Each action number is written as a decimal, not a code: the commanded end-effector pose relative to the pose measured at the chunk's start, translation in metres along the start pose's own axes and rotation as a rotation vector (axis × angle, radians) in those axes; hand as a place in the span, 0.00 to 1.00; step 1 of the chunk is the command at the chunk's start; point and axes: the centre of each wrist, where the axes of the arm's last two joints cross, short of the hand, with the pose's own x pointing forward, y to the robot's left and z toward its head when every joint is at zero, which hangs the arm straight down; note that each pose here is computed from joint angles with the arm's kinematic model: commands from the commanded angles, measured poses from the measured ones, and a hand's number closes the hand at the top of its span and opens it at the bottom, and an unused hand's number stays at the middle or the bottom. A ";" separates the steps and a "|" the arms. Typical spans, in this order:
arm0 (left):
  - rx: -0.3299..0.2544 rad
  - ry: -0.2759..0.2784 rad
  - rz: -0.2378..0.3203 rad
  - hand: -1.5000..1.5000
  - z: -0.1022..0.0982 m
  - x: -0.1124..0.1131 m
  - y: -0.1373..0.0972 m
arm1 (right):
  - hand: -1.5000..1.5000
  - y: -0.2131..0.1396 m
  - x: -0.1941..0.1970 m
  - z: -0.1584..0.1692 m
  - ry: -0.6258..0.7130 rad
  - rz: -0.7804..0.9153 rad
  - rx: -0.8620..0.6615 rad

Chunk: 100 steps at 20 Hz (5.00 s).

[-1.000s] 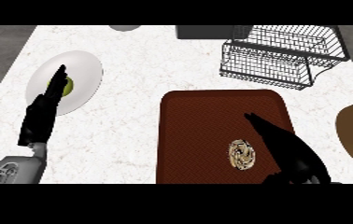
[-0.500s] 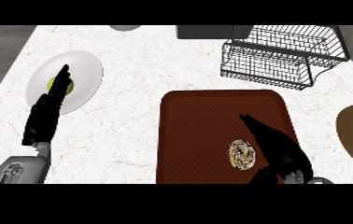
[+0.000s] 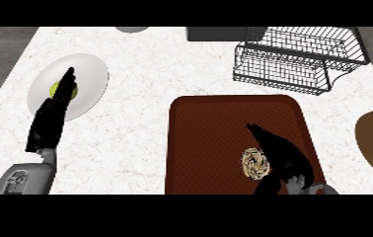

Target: Pick the cupcake from the tray and place it in the tiered basket

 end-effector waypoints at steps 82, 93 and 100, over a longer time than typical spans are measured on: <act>0.002 0.005 0.016 0.50 0.003 -0.008 0.000 | 1.00 -0.262 0.106 -0.032 0.117 0.180 -1.044; 0.002 -0.007 -0.014 0.50 -0.003 0.007 0.010 | 1.00 -0.237 0.055 -0.071 0.115 -0.225 -0.822; -0.020 0.015 0.002 0.50 0.003 -0.012 0.016 | 0.00 -0.231 0.026 -0.078 0.046 -0.293 -0.906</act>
